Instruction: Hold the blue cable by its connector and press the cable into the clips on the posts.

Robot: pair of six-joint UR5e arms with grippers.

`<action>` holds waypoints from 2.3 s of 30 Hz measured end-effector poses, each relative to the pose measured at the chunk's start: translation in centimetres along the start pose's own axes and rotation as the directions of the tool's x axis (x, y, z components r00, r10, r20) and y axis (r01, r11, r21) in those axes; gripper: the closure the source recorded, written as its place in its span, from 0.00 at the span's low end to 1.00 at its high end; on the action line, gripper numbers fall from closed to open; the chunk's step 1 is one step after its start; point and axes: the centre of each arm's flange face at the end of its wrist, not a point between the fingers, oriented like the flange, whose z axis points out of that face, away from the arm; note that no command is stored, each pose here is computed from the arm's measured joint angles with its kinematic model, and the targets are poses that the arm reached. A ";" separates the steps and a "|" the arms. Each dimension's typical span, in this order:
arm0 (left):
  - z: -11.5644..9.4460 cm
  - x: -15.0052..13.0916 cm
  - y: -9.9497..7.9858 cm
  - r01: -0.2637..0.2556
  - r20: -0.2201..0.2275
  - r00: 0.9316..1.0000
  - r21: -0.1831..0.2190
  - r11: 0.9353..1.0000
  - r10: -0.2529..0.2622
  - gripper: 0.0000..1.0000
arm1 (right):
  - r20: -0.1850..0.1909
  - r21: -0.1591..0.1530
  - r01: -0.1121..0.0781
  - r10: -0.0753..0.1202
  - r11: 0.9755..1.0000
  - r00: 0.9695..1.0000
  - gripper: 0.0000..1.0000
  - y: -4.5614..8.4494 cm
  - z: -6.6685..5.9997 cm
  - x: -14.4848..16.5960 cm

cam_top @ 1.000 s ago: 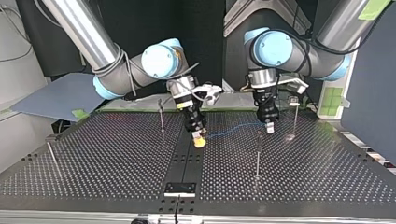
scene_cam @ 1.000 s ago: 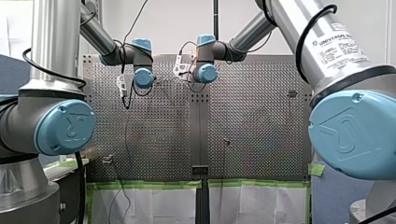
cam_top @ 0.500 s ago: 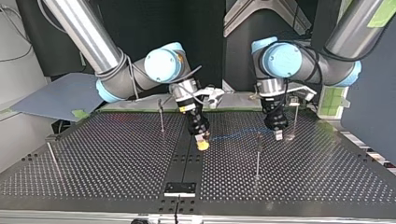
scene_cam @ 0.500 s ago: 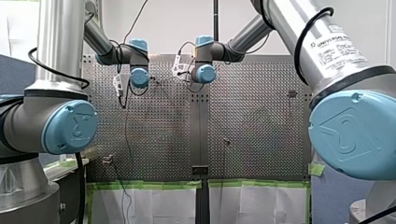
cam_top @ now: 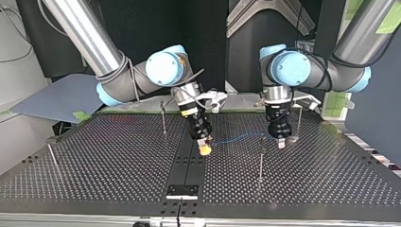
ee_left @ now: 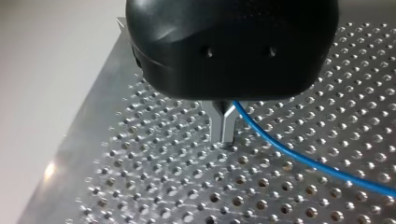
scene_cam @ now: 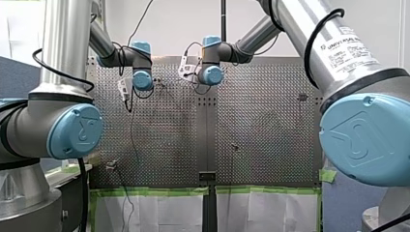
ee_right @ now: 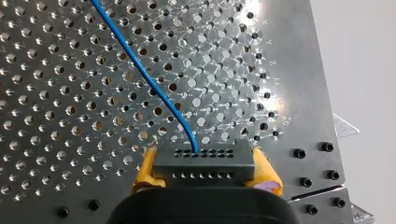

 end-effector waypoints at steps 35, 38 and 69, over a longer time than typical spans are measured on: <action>5.5 0.2 1.1 0.079 0.013 0.997 0.075 0.994 -0.081 1.00 | -0.009 -0.050 0.033 -0.033 0.998 0.999 1.00 2.3 0.5 0.2; 5.9 0.2 1.3 0.081 0.013 0.996 0.078 0.994 -0.083 1.00 | -0.009 -0.061 0.035 -0.036 0.997 0.999 1.00 2.9 0.6 0.1; 7.8 0.8 1.7 0.085 -0.046 0.996 0.062 0.994 -0.082 1.00 | 0.006 -0.307 0.167 -0.173 0.937 0.985 1.00 10.4 1.7 -0.5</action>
